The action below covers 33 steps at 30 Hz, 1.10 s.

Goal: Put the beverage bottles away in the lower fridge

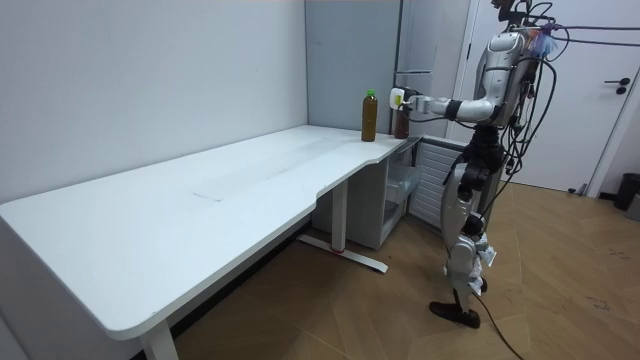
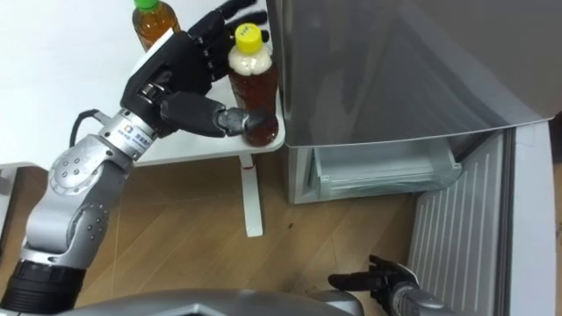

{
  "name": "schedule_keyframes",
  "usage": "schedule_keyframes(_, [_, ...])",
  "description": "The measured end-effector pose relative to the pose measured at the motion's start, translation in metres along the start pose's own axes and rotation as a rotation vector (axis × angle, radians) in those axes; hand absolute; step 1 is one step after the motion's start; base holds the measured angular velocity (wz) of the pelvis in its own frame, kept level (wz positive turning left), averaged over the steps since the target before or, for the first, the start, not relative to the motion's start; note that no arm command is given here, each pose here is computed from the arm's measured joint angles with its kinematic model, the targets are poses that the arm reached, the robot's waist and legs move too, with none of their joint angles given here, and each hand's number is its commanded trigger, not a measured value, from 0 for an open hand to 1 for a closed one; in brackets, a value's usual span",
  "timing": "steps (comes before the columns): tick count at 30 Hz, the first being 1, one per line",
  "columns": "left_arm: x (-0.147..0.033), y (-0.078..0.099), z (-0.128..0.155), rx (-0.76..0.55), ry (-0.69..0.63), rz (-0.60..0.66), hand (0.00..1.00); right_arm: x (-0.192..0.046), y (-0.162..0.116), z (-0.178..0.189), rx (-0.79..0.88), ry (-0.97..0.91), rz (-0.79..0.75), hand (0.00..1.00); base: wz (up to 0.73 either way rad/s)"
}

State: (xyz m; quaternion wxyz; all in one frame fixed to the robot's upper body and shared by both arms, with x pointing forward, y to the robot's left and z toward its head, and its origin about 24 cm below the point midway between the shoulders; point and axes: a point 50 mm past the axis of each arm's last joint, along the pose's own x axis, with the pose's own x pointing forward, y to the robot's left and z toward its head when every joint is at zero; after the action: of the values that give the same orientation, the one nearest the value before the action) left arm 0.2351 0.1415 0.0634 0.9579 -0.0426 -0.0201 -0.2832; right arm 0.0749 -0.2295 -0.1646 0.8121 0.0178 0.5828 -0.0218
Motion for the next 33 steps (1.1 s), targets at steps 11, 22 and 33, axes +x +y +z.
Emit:
schedule_keyframes(11, [-0.002, -0.004, -0.022, 0.037, 0.157, -0.035, 1.0, 0.001, 0.002, 0.003, -0.007, -0.006, 0.002, 0.0, 0.0])
schedule_keyframes(22, [-0.001, -0.005, -0.022, 0.036, 0.156, -0.018, 1.0, 0.001, 0.004, 0.004, -0.015, -0.007, 0.007, 0.0, -0.01])
schedule_keyframes(33, [0.003, -0.01, -0.024, 0.025, 0.148, 0.011, 1.0, -0.002, 0.046, 0.073, -0.283, -0.256, 0.175, 0.0, -0.07])
